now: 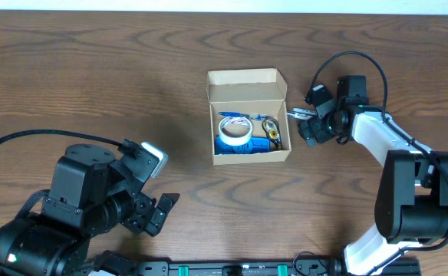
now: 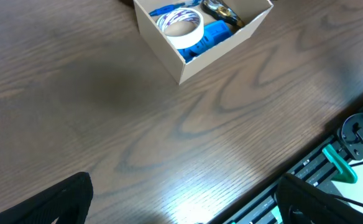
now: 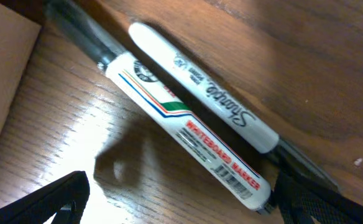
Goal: Pack container
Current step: 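Lower the right gripper over the white markers to grasp them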
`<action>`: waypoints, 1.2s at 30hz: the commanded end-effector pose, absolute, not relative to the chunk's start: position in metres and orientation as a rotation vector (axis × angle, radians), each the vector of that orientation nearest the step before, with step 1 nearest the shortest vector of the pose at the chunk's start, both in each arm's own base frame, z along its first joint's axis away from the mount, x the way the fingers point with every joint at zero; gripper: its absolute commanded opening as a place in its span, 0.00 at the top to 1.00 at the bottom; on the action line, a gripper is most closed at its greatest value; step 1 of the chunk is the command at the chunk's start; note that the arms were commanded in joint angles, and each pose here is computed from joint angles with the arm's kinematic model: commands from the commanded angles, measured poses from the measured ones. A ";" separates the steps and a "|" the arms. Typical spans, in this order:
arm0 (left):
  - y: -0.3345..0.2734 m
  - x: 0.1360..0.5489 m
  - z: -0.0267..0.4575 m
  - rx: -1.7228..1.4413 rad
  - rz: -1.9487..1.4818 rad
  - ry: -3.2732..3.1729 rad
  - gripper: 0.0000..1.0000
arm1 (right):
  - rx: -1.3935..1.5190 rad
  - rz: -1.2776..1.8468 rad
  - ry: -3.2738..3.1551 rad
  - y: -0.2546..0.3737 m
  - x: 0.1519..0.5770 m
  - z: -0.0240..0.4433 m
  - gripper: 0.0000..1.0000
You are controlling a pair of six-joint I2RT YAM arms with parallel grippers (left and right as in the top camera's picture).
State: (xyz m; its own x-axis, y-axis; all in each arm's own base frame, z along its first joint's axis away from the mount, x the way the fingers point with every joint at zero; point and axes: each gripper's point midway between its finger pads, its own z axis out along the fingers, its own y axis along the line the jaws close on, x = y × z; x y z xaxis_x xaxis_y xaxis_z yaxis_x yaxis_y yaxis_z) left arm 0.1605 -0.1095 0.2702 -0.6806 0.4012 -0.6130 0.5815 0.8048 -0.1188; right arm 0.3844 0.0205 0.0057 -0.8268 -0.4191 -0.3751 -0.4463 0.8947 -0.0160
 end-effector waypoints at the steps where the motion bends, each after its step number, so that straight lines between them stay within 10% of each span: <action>1: -0.111 0.159 0.273 0.734 -0.423 2.398 0.05 | -0.624 0.139 2.696 0.024 0.382 0.002 0.02; 24: -0.111 0.159 0.273 0.734 -0.423 2.398 0.05 | -0.662 0.207 2.713 0.040 0.379 -0.014 0.02; 36: -0.111 0.159 0.273 0.734 -0.423 2.398 0.05 | -0.672 0.134 2.737 0.057 0.382 -0.008 0.21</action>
